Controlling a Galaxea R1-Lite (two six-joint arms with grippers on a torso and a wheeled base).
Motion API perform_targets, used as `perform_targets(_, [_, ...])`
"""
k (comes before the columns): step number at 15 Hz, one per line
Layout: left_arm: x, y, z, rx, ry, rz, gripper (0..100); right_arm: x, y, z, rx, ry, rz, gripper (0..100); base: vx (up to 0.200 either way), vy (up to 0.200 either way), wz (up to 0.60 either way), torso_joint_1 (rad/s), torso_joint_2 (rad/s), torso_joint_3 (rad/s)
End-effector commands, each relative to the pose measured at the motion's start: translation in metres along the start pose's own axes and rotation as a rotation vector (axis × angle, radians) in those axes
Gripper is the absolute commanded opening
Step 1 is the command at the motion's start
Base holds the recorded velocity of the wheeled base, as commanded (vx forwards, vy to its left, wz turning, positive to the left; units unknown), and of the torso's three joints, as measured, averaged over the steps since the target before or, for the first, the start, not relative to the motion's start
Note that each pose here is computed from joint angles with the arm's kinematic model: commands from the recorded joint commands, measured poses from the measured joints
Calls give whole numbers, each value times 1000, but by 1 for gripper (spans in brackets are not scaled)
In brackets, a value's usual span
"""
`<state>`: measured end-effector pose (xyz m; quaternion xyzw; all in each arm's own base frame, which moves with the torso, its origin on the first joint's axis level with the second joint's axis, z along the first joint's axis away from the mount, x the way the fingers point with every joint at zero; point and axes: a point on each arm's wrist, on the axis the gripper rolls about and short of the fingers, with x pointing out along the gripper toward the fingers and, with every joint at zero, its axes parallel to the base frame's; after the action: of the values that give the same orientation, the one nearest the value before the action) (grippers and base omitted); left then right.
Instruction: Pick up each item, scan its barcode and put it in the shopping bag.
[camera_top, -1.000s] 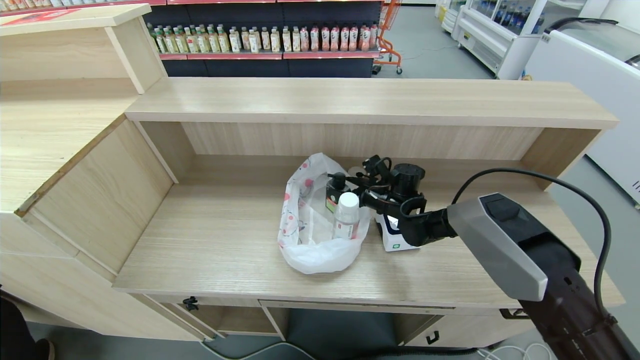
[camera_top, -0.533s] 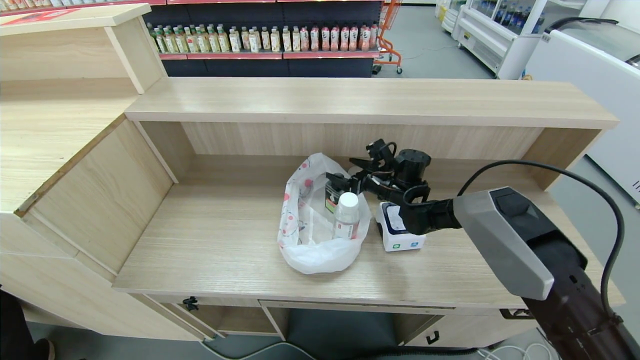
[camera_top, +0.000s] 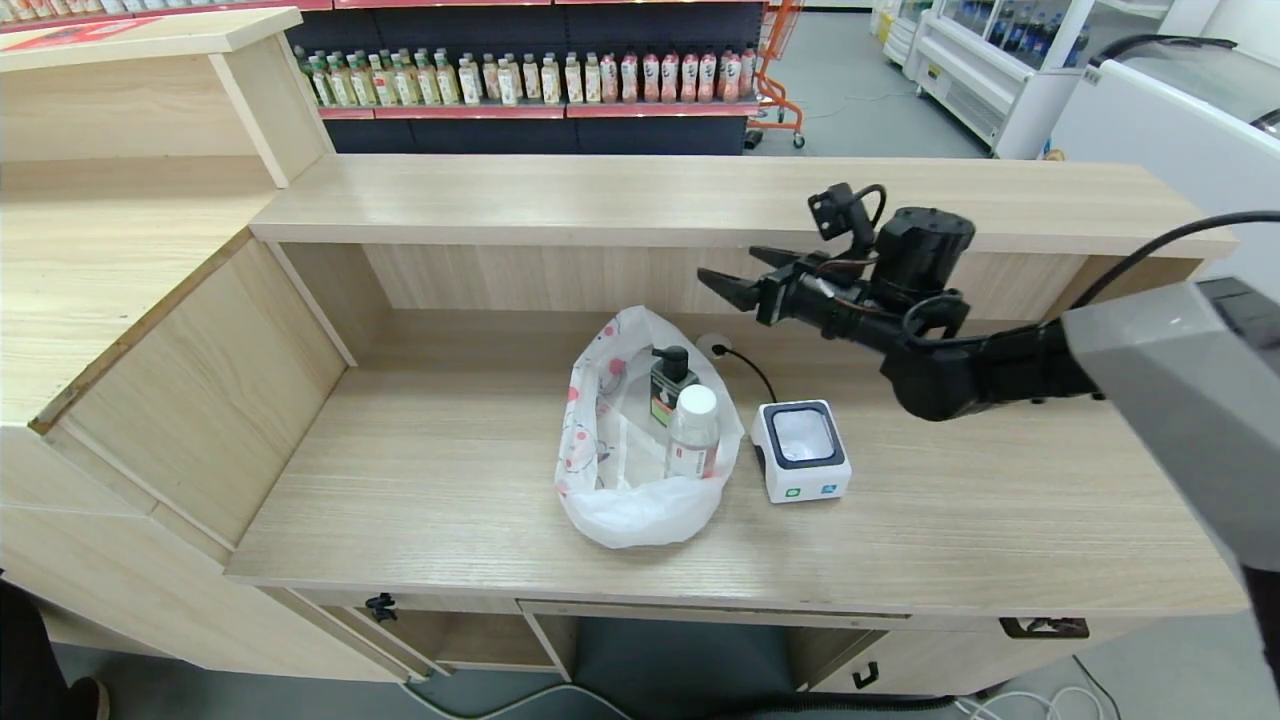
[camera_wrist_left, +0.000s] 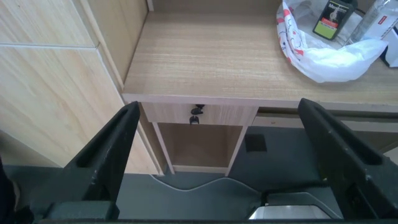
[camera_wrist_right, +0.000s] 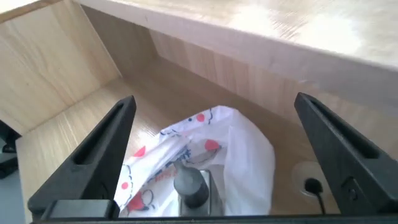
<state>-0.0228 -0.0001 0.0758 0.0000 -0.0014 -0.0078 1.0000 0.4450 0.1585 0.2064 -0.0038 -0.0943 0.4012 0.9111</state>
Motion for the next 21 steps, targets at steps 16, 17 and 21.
perform_targets(16, [0,0,0,0,1,2,100,-397,199,6,-75,242,-594,100,0,0,0,0,0,0])
perform_targets(17, [0,0,0,0,1,0,100,-405,210,-1,-59,261,-587,100,0,0,0,0,0,0])
perform_targets(21, [0,0,0,0,1,2,100,-432,238,-24,-72,268,-632,100,0,0,0,0,0,0])
